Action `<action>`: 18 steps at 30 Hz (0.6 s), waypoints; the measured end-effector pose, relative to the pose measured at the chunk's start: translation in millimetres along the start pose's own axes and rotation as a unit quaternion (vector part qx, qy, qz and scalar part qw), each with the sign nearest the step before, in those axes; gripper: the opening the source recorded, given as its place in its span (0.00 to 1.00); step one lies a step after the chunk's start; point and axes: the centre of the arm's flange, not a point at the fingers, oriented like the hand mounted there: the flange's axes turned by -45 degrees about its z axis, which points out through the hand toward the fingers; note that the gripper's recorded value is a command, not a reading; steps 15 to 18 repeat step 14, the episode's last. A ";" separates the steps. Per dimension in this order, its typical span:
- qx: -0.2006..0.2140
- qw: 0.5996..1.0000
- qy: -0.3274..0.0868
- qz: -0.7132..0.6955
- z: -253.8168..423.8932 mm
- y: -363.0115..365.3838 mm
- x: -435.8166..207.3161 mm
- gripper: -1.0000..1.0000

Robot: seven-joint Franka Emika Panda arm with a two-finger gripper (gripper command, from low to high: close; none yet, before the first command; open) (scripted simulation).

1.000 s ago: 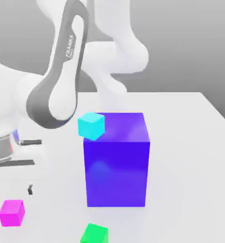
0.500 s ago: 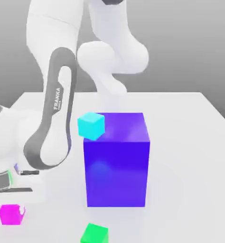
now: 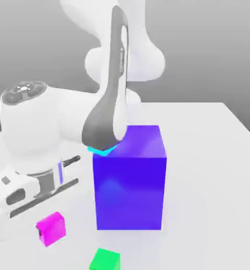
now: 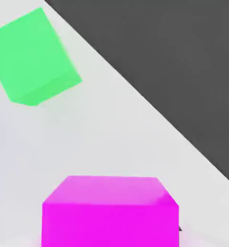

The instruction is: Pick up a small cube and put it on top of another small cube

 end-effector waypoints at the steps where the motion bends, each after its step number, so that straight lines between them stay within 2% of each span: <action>1: 0.000 0.999 0.000 -0.038 -2.7 -4.0 12.3 0.00; 6: 0.000 0.978 -0.001 -0.210 -9.8 -25.8 67.2 0.00; 10: -0.001 0.973 -0.001 -0.231 35.4 -28.2 74.2 0.00; 11: 0.000 0.973 -0.001 -0.231 44.5 -28.8 73.8 1.00; 18: 0.000 0.973 -0.001 -0.231 44.5 -28.8 73.8 1.00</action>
